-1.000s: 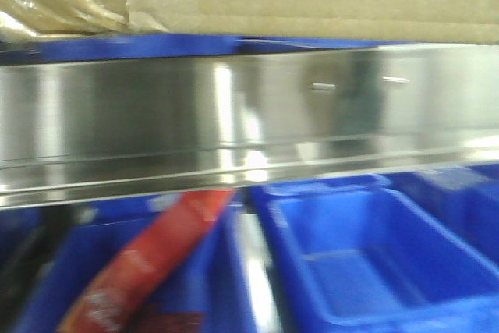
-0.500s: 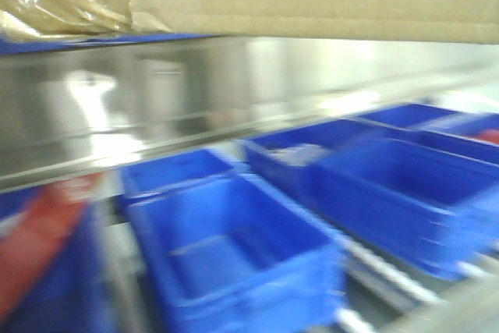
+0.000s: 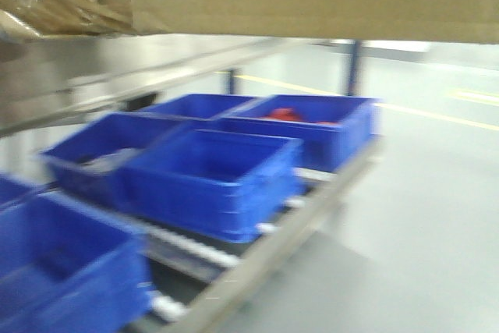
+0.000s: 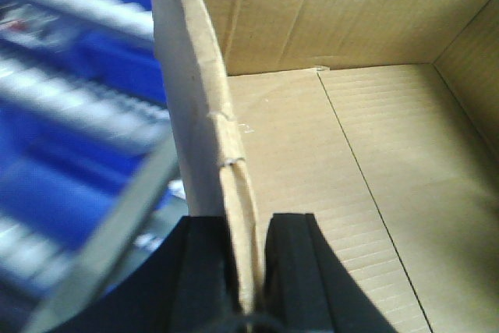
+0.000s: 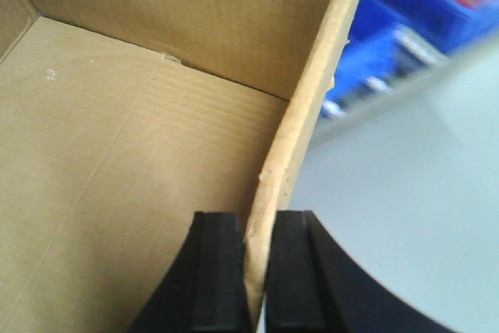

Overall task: Grab carton from right shelf to conveyor
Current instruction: 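Hold the carton with both grippers while the base turns away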

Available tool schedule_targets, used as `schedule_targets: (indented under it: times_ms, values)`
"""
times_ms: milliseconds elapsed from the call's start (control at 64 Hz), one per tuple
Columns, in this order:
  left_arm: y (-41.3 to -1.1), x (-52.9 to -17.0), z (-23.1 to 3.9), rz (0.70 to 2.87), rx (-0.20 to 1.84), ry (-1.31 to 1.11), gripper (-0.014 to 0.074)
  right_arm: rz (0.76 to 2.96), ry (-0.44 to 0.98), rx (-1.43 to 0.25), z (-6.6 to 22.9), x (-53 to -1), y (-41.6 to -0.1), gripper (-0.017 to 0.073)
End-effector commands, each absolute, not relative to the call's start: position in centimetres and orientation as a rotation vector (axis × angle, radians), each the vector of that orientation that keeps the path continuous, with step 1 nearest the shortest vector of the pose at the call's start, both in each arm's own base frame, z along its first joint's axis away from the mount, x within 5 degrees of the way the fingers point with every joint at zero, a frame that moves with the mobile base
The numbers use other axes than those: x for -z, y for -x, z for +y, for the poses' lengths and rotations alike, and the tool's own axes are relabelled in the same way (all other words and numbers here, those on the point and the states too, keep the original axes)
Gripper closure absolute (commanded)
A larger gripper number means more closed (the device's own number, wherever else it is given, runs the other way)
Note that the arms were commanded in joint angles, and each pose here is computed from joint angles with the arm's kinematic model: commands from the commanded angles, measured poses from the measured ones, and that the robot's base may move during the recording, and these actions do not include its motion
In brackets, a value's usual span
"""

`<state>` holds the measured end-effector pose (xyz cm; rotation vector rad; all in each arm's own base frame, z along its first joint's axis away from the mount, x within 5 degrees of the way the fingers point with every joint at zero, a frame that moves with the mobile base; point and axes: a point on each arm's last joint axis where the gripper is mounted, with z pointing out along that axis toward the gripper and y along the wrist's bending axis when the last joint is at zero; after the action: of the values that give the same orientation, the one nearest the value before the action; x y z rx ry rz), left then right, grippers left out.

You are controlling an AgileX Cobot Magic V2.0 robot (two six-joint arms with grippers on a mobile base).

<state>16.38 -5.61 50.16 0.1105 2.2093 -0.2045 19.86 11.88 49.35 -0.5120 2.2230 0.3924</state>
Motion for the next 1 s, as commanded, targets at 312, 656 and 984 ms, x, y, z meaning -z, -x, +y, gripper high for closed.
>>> schedule_targets:
  times_ms: [312,656,984]
  values:
    - [-15.90,-50.93,-5.48,2.148,0.217,-0.123,0.0610,2.182,0.527,-0.357,11.51,-49.72,-19.66,0.0622]
    - [-15.90,-50.93,-5.48,2.148,0.217,-0.123,0.0610,2.182,0.527,-0.357,11.51,-49.72,-19.66,0.0622]
    - [-15.90,-50.93,-5.48,2.148,0.217,-0.123,0.0610,2.182,0.527,-0.357,11.51,-49.72,-19.66,0.0622]
